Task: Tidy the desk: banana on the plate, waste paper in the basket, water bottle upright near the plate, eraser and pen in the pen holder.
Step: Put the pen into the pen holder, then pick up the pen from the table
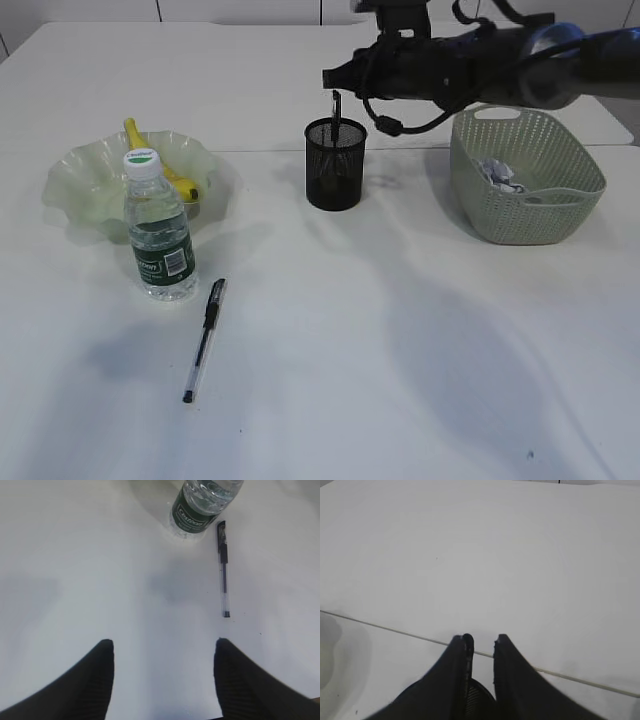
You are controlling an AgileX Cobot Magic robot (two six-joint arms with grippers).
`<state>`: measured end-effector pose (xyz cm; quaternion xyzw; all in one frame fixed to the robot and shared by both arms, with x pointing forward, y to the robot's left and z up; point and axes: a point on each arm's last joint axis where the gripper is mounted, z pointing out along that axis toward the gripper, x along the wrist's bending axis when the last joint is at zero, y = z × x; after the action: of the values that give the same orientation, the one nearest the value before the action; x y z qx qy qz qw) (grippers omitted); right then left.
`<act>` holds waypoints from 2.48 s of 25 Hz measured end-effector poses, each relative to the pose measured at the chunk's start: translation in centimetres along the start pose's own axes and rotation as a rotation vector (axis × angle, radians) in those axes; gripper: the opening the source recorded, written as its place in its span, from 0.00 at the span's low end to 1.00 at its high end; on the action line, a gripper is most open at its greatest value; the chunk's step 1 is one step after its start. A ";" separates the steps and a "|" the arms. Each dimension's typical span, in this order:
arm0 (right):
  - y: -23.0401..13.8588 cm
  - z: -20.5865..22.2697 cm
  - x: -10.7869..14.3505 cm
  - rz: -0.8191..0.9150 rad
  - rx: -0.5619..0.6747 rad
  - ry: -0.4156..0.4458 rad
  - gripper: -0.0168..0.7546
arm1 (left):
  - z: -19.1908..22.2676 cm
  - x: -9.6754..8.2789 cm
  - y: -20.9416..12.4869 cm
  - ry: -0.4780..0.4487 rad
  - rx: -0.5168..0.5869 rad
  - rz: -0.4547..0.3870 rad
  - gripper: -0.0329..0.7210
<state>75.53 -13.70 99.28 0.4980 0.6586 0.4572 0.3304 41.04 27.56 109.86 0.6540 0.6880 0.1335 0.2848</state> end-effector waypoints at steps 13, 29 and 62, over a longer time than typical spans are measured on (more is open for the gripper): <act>7.4 -8.5 -0.4 0.009 0.129 -0.063 0.23 | 0.0 0.0 0.1 0.001 -0.007 0.001 0.63; 7.8 -18.8 -1.0 0.019 0.724 -0.152 0.23 | 0.0 0.0 0.1 0.001 -0.007 0.001 0.63; 2.3 -27.9 1.1 0.052 0.882 -0.009 0.23 | 2.4 -4.2 0.3 -0.127 0.015 0.067 0.60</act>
<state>51.18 -20.03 111.56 0.6099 0.7765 0.1383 0.0773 42.59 23.02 108.98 0.6859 0.6473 0.0962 0.3182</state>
